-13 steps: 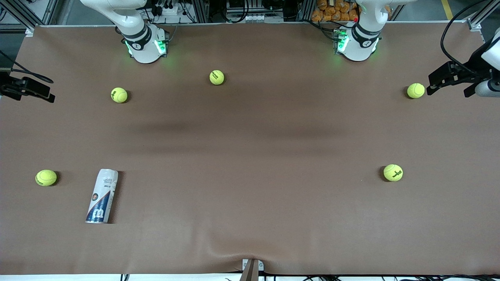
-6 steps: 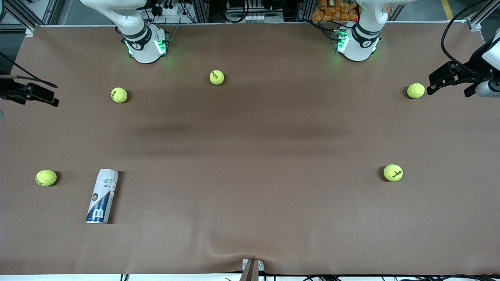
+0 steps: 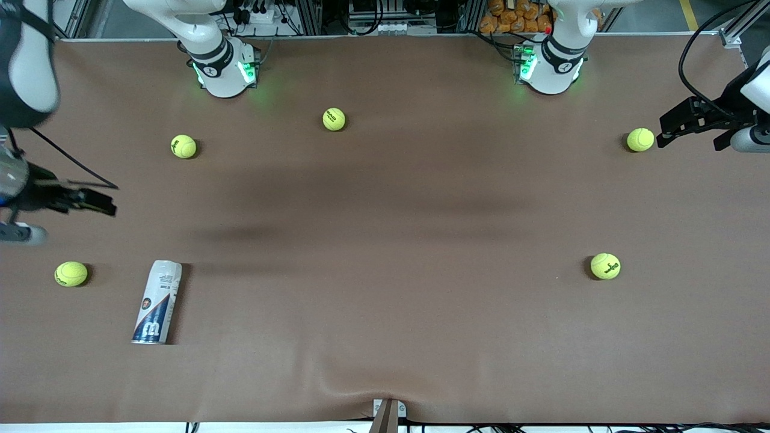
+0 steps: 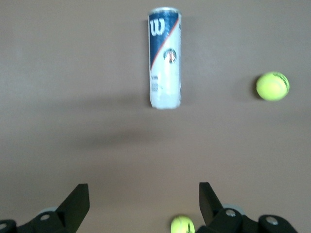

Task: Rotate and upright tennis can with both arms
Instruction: 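Reach the right gripper down to the lying Wilson tennis can, then grasp the tennis can with the right gripper and lift it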

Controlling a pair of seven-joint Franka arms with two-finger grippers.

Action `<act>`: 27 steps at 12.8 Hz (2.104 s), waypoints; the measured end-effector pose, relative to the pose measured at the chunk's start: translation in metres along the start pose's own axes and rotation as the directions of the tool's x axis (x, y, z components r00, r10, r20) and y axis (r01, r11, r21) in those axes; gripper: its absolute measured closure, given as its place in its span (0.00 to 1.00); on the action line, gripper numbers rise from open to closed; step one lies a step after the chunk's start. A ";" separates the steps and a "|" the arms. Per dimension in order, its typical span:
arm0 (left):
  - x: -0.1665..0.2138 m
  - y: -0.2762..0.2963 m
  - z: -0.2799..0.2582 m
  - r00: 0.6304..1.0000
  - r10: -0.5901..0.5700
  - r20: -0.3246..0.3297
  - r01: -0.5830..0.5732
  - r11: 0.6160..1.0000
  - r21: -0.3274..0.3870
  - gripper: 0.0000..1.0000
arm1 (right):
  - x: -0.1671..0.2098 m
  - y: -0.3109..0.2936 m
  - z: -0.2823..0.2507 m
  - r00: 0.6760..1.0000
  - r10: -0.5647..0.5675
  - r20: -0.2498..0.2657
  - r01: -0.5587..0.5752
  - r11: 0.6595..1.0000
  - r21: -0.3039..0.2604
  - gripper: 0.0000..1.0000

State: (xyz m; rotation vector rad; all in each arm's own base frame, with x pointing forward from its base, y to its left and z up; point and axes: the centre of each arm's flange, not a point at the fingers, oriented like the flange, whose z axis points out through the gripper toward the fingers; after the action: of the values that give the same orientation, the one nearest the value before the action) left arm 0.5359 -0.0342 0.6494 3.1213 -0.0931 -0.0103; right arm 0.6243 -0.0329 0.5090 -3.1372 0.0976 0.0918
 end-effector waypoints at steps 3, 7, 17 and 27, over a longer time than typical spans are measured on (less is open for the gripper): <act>0.001 0.000 0.002 1.000 0.000 0.006 0.000 1.000 0.000 0.00 | 0.038 0.002 0.065 0.999 -0.040 -0.022 0.040 0.999 -0.009 0.00; 0.003 -0.001 0.006 1.000 0.000 0.012 0.000 1.000 -0.001 0.00 | 0.073 0.025 0.152 0.993 -0.110 -0.038 0.109 0.994 -0.024 0.00; 0.004 0.000 0.009 1.000 0.000 0.019 0.000 1.000 -0.001 0.00 | 0.104 0.047 0.306 0.975 -0.190 -0.116 0.184 0.981 -0.062 0.00; 0.004 -0.001 0.010 1.000 -0.001 0.022 0.001 1.000 -0.001 0.00 | 0.115 0.028 0.313 0.919 -0.367 -0.147 0.359 0.930 -0.079 0.32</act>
State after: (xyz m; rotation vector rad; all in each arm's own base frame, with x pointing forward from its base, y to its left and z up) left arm 0.5394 -0.0337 0.6394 3.1203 -0.0921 -0.0450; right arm 0.7190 -0.0666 0.1895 -3.1415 -0.4947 -0.1607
